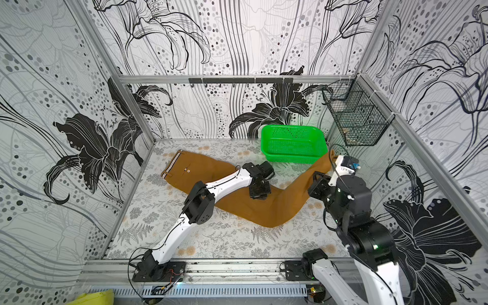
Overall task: Roll up the long pants
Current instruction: Fold the long pant at the center of the board.
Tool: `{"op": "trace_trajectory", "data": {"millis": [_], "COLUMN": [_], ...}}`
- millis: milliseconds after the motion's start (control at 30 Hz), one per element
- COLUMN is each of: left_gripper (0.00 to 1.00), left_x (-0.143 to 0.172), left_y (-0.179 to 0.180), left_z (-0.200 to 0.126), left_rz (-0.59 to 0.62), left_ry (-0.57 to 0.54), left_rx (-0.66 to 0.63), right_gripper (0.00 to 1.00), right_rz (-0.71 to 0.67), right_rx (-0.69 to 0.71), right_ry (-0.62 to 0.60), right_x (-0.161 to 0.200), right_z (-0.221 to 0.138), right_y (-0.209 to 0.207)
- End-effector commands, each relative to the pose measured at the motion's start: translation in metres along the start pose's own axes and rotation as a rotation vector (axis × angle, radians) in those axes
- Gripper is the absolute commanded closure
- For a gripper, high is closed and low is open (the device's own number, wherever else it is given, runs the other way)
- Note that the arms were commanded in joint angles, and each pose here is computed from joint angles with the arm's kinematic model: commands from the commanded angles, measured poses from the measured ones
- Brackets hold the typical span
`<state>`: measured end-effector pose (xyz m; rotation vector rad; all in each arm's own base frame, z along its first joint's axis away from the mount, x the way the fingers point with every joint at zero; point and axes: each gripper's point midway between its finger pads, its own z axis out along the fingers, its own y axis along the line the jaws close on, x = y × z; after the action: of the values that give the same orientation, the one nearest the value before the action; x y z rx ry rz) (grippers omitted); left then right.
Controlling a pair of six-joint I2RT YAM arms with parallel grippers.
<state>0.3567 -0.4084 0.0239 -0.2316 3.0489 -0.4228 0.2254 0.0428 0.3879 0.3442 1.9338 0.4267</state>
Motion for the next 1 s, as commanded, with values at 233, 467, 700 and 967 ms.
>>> {"op": "trace_trajectory", "data": {"millis": [233,467,700,967], "left_gripper": [0.71,0.72,0.72,0.74], "left_x": [-0.117,-0.15,-0.161,-0.157], "left_y": [0.152,0.233,0.283,0.343], "left_z": [-0.147,-0.197,-0.208,-0.205], "left_rz": [-0.329,-0.482,-0.56,-0.725], "left_ry": [-0.438,-0.55,-0.576,-0.557], "left_rx": [-0.098,-0.171,-0.234,-0.221], "right_gripper": [1.0,1.0,1.0,1.0], "right_rz": [0.039,-0.024,-0.115,-0.165], "right_rx": [-0.439,-0.608,-0.748,-0.859], "right_ry": [0.224,0.318,0.402,0.475], "right_x": [0.021,0.04,0.078,0.13], "right_z": [0.09,0.127,0.171,0.246], "right_y": [0.1,0.171,0.258,0.33]}}
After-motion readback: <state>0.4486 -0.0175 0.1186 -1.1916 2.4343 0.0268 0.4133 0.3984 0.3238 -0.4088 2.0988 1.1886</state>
